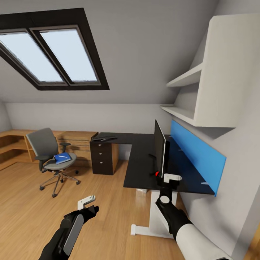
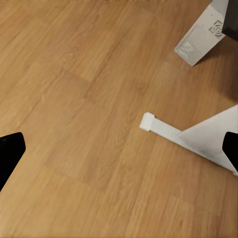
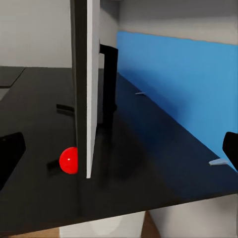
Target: In the bedroom, organize the workspace by keeping the computer under the desk, ensuring the monitor is on the desk, placing the keyboard on the desk next to the monitor, placing the mouse on the desk next to the keyboard, moving the folder from the swivel chair onto the desk next to the mouse, stacking the notebook on top of the folder with the pen on top of the notebook, and positioning the swivel chair next to the desk.
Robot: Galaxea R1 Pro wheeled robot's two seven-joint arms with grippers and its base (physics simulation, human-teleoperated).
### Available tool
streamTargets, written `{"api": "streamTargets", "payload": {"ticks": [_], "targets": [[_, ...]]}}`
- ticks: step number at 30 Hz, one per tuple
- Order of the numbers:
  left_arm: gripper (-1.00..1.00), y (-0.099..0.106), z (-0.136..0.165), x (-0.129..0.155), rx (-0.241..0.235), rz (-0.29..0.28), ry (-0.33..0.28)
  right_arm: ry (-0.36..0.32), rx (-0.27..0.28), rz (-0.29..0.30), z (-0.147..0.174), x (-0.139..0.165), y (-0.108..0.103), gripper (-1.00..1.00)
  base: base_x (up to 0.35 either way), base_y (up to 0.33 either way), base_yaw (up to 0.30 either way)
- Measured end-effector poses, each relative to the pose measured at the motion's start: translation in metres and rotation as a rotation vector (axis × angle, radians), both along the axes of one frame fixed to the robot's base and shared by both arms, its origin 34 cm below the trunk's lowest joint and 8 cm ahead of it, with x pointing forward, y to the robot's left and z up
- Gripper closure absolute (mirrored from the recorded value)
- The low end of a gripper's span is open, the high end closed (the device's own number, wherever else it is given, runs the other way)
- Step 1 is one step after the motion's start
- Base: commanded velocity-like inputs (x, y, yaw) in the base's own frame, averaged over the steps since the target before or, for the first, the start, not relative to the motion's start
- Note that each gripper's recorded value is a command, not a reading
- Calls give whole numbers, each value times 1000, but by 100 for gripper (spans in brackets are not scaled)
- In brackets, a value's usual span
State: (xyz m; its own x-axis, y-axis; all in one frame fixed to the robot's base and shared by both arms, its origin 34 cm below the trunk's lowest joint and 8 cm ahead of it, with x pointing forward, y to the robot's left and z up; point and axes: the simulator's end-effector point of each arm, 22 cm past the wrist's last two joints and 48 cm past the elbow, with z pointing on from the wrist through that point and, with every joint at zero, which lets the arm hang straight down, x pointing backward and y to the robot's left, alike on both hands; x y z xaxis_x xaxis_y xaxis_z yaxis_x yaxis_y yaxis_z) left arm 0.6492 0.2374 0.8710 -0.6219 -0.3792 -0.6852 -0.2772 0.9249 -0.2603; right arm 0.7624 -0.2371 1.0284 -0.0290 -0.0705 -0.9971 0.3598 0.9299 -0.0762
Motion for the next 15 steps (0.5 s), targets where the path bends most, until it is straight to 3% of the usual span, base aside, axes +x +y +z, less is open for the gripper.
{"api": "streamTargets", "payload": {"ticks": [4, 6, 10, 13, 15], "targets": [[-100, 1, 3, -1, 1, 2, 5, 15, -1, 0, -2, -2, 1, -100, 2, 0, 0], [-100, 17, -32, -16, 26, 26, 71, 81, -5, -1, -36, -17, 0, -100, 0, 0, 0], [-100, 43, -72, -31, 64, 111, 64, 175, -2, 10, -85, -41, 11, -100, 0, 0, 0], [-100, 50, -99, -51, 91, 136, 97, 218, 8, 22, -115, -63, 22, -100, 0, 0, 0], [-100, 62, -150, -97, 168, 142, 179, 334, -6, 22, -176, -105, 17, -100, 0, 0, 0]]}}
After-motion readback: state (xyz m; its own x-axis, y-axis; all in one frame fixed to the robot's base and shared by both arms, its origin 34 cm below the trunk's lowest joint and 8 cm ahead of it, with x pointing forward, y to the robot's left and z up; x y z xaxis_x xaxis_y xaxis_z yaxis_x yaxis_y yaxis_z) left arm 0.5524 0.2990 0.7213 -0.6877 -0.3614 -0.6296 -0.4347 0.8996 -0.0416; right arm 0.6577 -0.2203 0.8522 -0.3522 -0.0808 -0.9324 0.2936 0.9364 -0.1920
